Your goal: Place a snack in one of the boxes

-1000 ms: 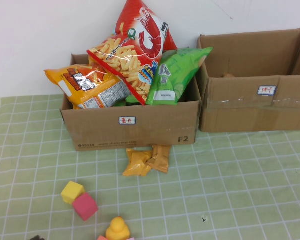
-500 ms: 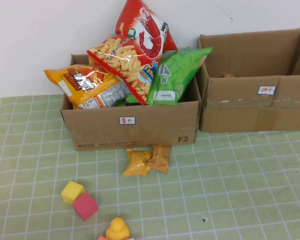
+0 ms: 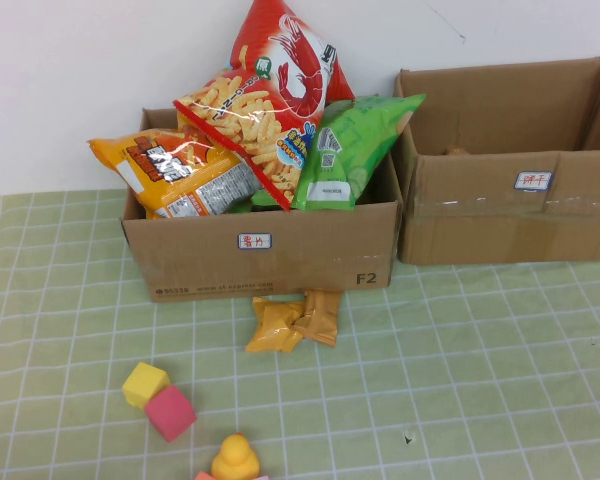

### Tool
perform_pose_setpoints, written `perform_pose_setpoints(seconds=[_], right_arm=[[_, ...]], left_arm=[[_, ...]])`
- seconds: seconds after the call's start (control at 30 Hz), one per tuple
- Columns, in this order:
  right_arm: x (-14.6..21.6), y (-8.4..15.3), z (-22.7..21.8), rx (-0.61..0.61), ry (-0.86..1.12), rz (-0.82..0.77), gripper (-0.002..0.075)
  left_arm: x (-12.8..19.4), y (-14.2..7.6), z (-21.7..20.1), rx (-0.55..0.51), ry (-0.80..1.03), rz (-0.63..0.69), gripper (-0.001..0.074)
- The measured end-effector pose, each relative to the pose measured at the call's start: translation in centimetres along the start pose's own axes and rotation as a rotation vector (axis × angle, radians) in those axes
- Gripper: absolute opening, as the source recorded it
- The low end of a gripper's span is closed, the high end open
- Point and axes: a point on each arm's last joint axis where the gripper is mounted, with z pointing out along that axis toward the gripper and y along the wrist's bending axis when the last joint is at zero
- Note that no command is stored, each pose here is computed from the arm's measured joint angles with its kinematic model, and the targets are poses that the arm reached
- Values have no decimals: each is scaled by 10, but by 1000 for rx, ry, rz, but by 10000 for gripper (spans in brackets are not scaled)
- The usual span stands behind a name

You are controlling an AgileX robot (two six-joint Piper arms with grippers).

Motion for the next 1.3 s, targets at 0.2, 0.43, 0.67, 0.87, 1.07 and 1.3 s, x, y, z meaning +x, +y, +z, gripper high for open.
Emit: perform_pose_setpoints(seconds=[0.2,0.43,0.67,0.87,1.07,1.3], right_arm=[[0,0,0,0,0,0,-2],[0,0,0,0,0,0,-2],[0,0,0,0,0,0,-2],[0,0,0,0,0,0,-2],[0,0,0,0,0,0,-2],[0,0,0,0,0,0,-2]], left_arm=[[0,0,0,1,4,-37,-2],[0,0,0,1,4,-38,-2],[0,0,0,2,2,-39,-2],[0,0,0,2,2,-39,-2],[0,0,0,2,2,-39,-2],[0,0,0,2,2,-39,-2]])
